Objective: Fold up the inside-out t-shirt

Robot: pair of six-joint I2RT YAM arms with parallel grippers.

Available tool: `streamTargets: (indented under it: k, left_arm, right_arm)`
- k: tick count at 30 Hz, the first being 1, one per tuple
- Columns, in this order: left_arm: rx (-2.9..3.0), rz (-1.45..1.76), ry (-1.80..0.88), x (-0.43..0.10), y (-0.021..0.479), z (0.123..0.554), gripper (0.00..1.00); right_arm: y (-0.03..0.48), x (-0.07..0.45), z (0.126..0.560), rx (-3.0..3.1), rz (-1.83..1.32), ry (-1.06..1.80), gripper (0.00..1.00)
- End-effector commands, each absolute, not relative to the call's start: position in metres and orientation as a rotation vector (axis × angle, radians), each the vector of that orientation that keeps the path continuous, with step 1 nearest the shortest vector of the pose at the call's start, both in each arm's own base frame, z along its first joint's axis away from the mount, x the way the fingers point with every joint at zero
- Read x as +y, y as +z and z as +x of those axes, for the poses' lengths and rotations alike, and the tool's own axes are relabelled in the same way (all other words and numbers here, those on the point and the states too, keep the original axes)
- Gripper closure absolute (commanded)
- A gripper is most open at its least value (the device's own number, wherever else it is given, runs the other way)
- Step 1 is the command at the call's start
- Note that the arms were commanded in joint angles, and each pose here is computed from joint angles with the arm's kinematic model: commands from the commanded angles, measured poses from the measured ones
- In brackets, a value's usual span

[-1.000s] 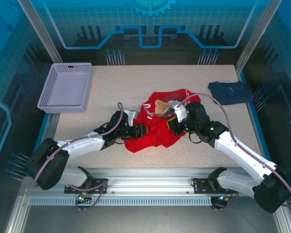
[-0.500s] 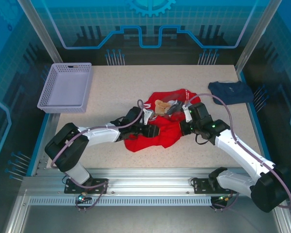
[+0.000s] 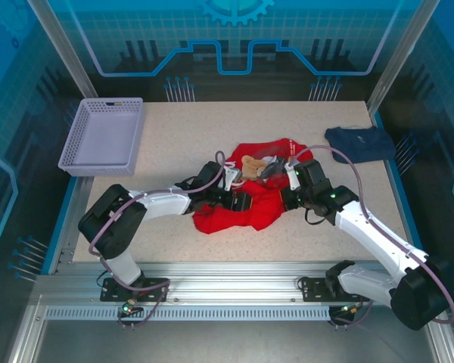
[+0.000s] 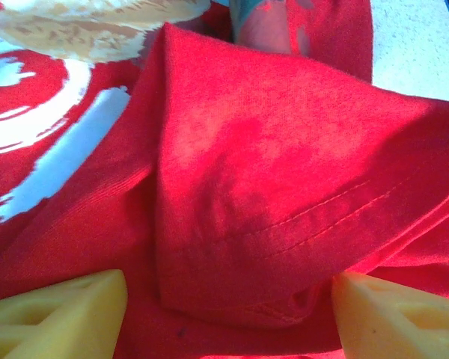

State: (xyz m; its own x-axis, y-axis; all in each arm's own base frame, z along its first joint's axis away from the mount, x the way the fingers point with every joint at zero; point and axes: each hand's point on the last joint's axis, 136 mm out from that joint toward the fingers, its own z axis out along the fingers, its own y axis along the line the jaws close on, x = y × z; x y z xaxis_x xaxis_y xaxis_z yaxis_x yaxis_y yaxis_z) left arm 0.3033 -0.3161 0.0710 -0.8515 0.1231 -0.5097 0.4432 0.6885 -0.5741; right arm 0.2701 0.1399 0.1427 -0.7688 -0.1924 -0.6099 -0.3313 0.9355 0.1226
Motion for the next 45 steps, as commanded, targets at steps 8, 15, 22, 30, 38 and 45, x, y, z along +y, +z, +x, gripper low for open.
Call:
streamTargets:
  k: [8,15,22,30,38,45]
  left_arm:
    - [2.371,0.447,-1.191,-0.34,0.099,0.311,0.3]
    - [2.333,0.422,-1.154,-0.333,0.111,0.317,0.34]
    - [2.309,0.38,-1.145,-0.324,0.116,0.322,0.34]
    - [2.289,0.379,-1.215,-0.329,0.122,0.318,0.45]
    - [2.321,0.327,-1.162,-0.317,0.112,0.323,0.73]
    - [2.33,0.164,-1.129,-0.276,0.111,0.328,1.0]
  right_arm:
    - [0.145,0.137,0.273,2.45,-0.348,0.299,1.0]
    - [0.145,0.137,0.273,2.449,-0.349,0.303,1.0]
    - [0.144,0.139,0.274,2.449,-0.352,0.311,1.0]
    - [0.142,0.138,0.274,2.453,-0.351,0.308,1.0]
    - [0.145,0.137,0.275,2.442,-0.352,0.295,1.0]
    - [0.163,0.118,0.276,2.363,-0.301,0.217,1.0]
